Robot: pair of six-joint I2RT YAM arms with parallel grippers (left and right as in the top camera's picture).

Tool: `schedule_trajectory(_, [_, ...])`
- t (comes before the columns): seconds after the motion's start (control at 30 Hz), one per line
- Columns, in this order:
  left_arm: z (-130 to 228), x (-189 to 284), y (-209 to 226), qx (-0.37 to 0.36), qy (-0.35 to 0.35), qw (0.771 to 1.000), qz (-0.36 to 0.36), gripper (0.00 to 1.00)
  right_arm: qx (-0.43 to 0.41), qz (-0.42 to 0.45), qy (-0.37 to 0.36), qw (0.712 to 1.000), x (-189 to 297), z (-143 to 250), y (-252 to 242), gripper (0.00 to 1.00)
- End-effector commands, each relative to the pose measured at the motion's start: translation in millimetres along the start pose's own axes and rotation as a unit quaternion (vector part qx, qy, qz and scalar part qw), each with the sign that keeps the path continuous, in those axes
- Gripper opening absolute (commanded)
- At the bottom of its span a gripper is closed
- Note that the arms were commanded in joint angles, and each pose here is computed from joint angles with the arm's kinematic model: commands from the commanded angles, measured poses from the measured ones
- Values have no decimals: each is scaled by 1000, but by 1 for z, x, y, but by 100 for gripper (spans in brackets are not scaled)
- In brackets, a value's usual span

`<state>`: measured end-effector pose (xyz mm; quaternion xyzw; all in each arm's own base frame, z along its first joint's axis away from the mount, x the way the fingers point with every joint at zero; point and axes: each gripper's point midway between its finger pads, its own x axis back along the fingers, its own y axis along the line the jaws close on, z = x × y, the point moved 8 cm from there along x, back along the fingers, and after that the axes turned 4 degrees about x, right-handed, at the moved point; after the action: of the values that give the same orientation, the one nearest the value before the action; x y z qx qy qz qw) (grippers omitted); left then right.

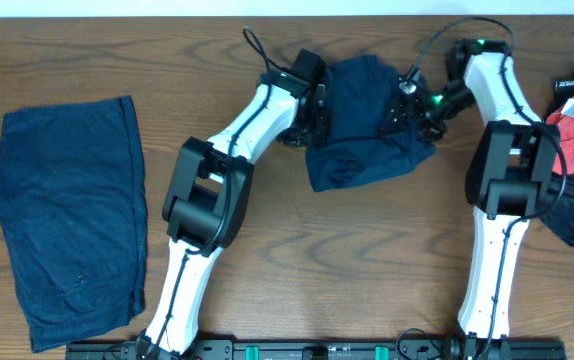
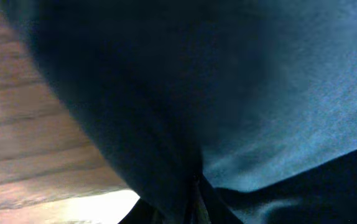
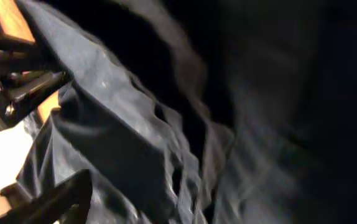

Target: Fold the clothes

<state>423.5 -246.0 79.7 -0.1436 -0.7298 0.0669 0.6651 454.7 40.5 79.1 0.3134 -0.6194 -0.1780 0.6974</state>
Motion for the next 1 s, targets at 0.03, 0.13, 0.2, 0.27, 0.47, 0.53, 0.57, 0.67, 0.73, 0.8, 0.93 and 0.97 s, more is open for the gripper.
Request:
schedule_trajectory(0.03, [9, -14, -9, -14, 17, 1000, -1, 16, -20, 30, 34, 999, -31, -2, -3, 47])
schedule_trajectory(0.13, [8, -14, -7, -12, 16, 1000, -1, 16, -28, 32, 29, 999, -32, -4, -3, 11])
schedule_trajectory(0.2, [8, -14, -7, -12, 18, 1000, -1, 16, -32, 33, 25, 999, -32, -5, -4, 2])
schedule_trajectory(0.27, [9, -14, -7, -12, 18, 1000, -1, 17, -37, 39, 19, 998, -32, -8, -5, 1])
schedule_trajectory(0.47, [8, -13, -4, -8, 21, 1000, -3, 98, -37, 51, 2, 998, -31, -14, -7, 1])
schedule_trajectory(0.53, [7, -12, -1, -3, 20, 1000, -4, 98, -40, 74, 0, 996, -26, -16, -9, 1])
schedule_trajectory(0.57, [6, -11, 2, -1, 20, 1000, -4, 98, -41, 86, 0, 995, -23, -16, -9, 1])
schedule_trajectory(0.67, [1, -6, 9, 7, 14, 1000, -3, 98, -34, 113, -6, 993, -7, -20, -1, 1])
schedule_trajectory(0.73, [-3, 1, 13, 13, 6, 1000, -2, 98, -27, 124, -19, 992, 7, -23, 8, 1])
schedule_trajectory(0.8, [-8, 9, 17, 18, -5, 1000, 1, 98, -16, 139, -37, 990, 22, -27, 18, 1])
schedule_trajectory(0.93, [-20, 30, 29, 34, -36, 999, 8, 98, -5, 170, -83, 982, 56, -34, 39, 1])
schedule_trajectory(0.97, [-23, 34, 33, 39, -42, 998, 9, 98, -1, 175, -94, 980, 64, -35, 45, 1])
